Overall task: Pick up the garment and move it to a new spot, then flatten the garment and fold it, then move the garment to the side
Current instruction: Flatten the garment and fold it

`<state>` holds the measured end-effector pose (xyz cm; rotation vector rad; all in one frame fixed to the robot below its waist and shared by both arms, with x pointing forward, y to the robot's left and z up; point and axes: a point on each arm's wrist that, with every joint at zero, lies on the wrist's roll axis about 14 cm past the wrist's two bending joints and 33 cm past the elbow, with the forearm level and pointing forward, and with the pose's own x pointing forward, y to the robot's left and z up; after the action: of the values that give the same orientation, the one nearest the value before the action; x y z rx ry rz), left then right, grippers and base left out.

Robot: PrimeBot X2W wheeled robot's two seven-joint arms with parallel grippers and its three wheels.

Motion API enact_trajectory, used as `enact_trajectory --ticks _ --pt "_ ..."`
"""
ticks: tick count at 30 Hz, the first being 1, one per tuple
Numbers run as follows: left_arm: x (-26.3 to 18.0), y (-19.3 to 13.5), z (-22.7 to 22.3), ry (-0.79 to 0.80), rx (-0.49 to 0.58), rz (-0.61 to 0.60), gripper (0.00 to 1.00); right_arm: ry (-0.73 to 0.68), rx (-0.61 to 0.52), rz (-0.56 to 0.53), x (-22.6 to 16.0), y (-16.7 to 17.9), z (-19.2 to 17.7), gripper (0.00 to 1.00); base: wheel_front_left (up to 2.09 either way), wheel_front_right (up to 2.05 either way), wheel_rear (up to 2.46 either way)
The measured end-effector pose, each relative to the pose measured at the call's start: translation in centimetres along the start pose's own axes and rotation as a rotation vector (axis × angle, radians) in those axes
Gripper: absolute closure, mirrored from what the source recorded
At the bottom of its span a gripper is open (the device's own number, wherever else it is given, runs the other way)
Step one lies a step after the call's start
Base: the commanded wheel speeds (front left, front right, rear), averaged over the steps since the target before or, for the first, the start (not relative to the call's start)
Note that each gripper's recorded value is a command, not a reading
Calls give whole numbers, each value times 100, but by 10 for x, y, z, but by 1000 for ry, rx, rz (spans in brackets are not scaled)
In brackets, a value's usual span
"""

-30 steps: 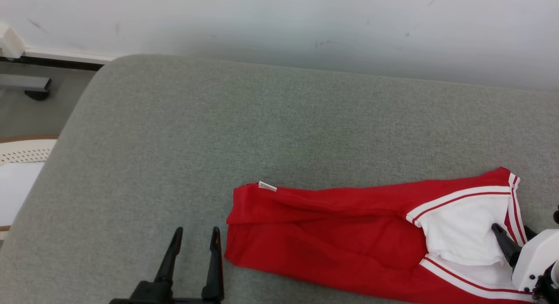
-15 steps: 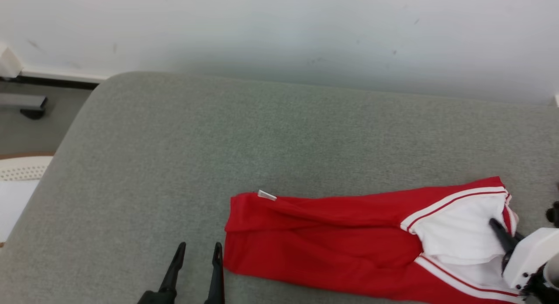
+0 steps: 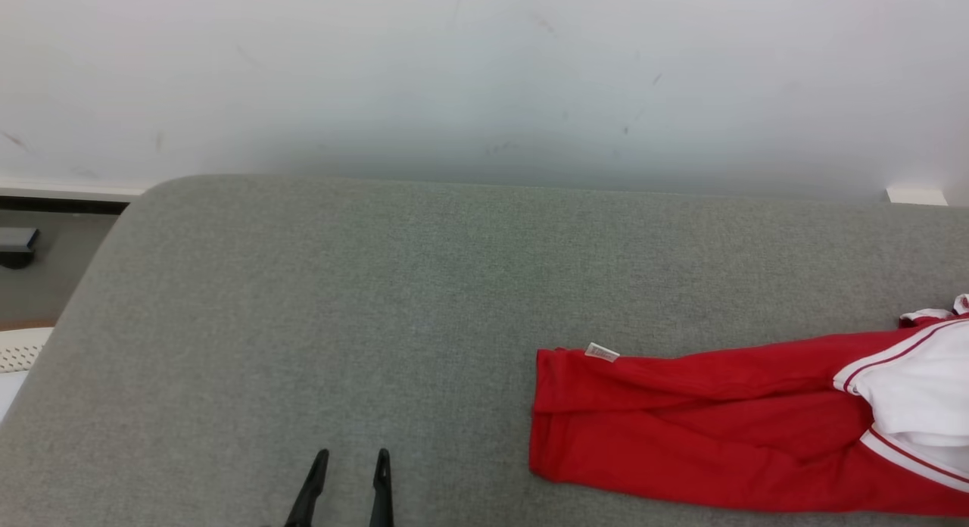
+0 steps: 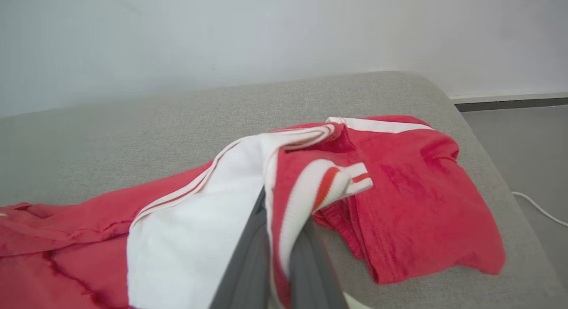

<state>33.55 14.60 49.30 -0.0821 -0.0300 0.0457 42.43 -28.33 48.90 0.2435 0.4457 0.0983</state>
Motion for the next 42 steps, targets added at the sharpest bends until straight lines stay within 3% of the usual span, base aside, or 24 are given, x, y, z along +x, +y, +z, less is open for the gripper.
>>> enact_trajectory --ticks 7,18,26,32,33,36,42 --pt "-5 -3 -6 22 -8 -4 0 46 -119 140 2 48 12 100 0 0 0" --pt "-7 5 -7 29 -21 32 0 290 -229 533 9 212 -60 100 0 0 0" --pt "-13 8 -14 51 -21 44 0 343 -241 620 15 276 -87 100 0 0 0" --pt "-16 11 -19 67 -25 58 0 348 -245 612 23 287 -94 100 0 0 0" --pt "-16 12 -19 70 -26 60 0 349 -241 611 24 289 -95 87 0 0 0" --pt "-16 11 -21 76 -28 60 0 328 -219 619 25 297 -94 0 0 0 0" --pt "-15 11 -21 74 -27 58 0 229 -138 672 17 320 -75 0 0 0 0"
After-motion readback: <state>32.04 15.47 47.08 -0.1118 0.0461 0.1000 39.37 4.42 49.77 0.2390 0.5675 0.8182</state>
